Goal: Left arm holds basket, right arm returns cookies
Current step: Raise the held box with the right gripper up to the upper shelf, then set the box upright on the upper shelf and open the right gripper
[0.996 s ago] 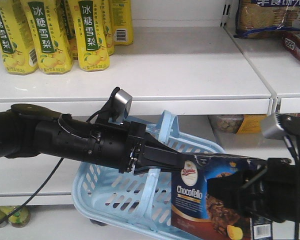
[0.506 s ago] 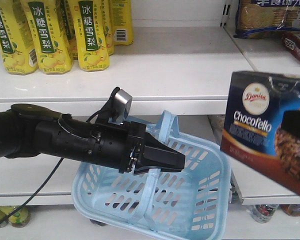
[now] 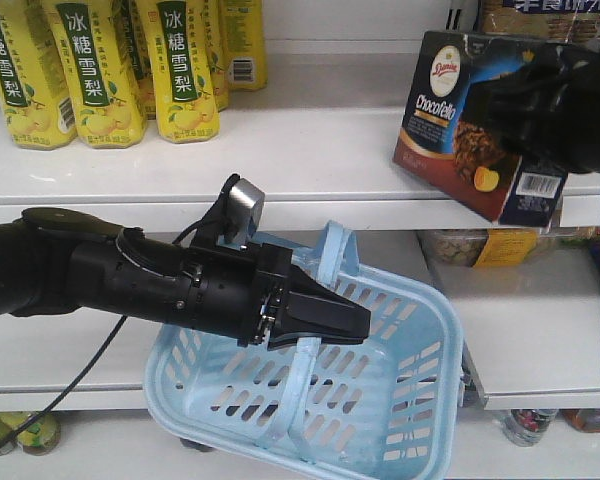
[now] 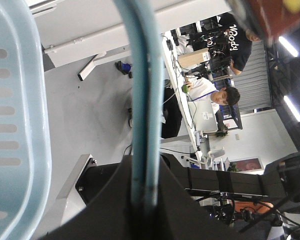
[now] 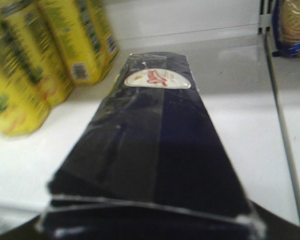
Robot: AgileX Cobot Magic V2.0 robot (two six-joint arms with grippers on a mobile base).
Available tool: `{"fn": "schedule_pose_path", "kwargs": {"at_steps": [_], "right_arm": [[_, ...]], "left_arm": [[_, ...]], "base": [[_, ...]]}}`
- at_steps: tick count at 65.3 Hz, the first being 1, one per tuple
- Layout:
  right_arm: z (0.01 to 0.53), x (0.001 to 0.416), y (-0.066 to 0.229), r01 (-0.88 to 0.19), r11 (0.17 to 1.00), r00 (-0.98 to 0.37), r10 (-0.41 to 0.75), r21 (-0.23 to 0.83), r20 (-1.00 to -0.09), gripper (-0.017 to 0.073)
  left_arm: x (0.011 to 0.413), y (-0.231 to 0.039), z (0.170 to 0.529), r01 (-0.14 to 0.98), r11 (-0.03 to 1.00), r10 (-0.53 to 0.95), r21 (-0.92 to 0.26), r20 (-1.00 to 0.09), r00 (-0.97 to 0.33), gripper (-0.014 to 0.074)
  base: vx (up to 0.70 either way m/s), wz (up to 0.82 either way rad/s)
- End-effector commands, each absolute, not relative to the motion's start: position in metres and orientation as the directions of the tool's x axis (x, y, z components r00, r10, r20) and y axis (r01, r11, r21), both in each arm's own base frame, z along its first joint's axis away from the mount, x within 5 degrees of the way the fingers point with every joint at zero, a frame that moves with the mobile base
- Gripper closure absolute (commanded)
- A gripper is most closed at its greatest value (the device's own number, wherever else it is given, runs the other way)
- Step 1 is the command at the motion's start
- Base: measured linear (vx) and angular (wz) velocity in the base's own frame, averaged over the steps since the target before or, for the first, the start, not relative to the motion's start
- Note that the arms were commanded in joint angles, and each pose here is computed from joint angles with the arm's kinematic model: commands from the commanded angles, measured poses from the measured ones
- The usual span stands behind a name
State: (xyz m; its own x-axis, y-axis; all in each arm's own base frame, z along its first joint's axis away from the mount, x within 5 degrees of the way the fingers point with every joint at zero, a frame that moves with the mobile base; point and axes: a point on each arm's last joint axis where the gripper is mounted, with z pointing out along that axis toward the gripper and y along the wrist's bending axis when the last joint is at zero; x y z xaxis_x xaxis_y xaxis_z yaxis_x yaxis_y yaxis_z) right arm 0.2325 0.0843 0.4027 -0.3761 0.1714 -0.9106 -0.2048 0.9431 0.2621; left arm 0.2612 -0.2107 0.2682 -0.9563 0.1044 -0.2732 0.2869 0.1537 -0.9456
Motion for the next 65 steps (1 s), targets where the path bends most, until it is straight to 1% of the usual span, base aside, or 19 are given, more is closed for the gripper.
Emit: {"fn": "schedule_pose_path", "kwargs": {"at_steps": [1, 8, 13, 20, 26, 35, 43, 58, 65], "right_arm": [[0.425, 0.252, 0.076, -0.189, 0.945, -0.256, 0.213, 0.265, -0.943, 0.0410], [0.423, 0.272, 0.072, -0.162, 0.961, -0.255, 0.180, 0.225, -0.950, 0.0408], [0.421, 0.284, 0.075, -0.168, 0.972, -0.251, 0.117, 0.162, -0.961, 0.0407], [0.416, 0.301, 0.079, -0.172, 0.976, -0.259, 0.089, 0.137, -0.962, 0.0402], [0.410, 0.315, 0.083, -0.185, 0.981, -0.238, 0.019, 0.064, -0.971, 0.0396], [0.399, 0.330, 0.088, -0.204, 0.978, -0.226, 0.004, 0.051, -0.974, 0.0362], [0.391, 0.336, 0.090, -0.203, 0.978, -0.248, -0.001, 0.051, -0.969, 0.0288], [0.391, 0.335, 0.090, -0.201, 0.978, -0.253, 0.000, 0.052, -0.968, 0.0093], [0.392, 0.332, 0.089, -0.194, 0.979, -0.266, 0.005, 0.058, -0.964, 0.0043]], "left_arm": [[0.278, -0.206, 0.295, 0.274, 0.093, -0.093, -0.957, -0.282, -0.955, 0.0599], [0.278, -0.206, 0.295, 0.274, 0.094, -0.093, -0.957, -0.282, -0.955, 0.0599], [0.278, -0.206, 0.295, 0.274, 0.094, -0.093, -0.957, -0.282, -0.955, 0.0599], [0.278, -0.206, 0.295, 0.274, 0.094, -0.093, -0.957, -0.282, -0.955, 0.0599], [0.278, -0.206, 0.295, 0.274, 0.094, -0.093, -0.957, -0.282, -0.955, 0.0599], [0.278, -0.206, 0.295, 0.274, 0.094, -0.093, -0.957, -0.282, -0.955, 0.0599], [0.278, -0.206, 0.295, 0.274, 0.094, -0.093, -0.957, -0.282, -0.955, 0.0599], [0.278, -0.206, 0.295, 0.274, 0.094, -0.093, -0.957, -0.282, -0.955, 0.0599], [0.278, -0.206, 0.295, 0.274, 0.094, -0.093, -0.957, -0.282, -0.955, 0.0599]], "base": [[0.00, 0.00], [0.00, 0.00], [0.00, 0.00], [0.00, 0.00], [0.00, 0.00], [0.00, 0.00], [0.00, 0.00], [0.00, 0.00], [0.00, 0.00]]}}
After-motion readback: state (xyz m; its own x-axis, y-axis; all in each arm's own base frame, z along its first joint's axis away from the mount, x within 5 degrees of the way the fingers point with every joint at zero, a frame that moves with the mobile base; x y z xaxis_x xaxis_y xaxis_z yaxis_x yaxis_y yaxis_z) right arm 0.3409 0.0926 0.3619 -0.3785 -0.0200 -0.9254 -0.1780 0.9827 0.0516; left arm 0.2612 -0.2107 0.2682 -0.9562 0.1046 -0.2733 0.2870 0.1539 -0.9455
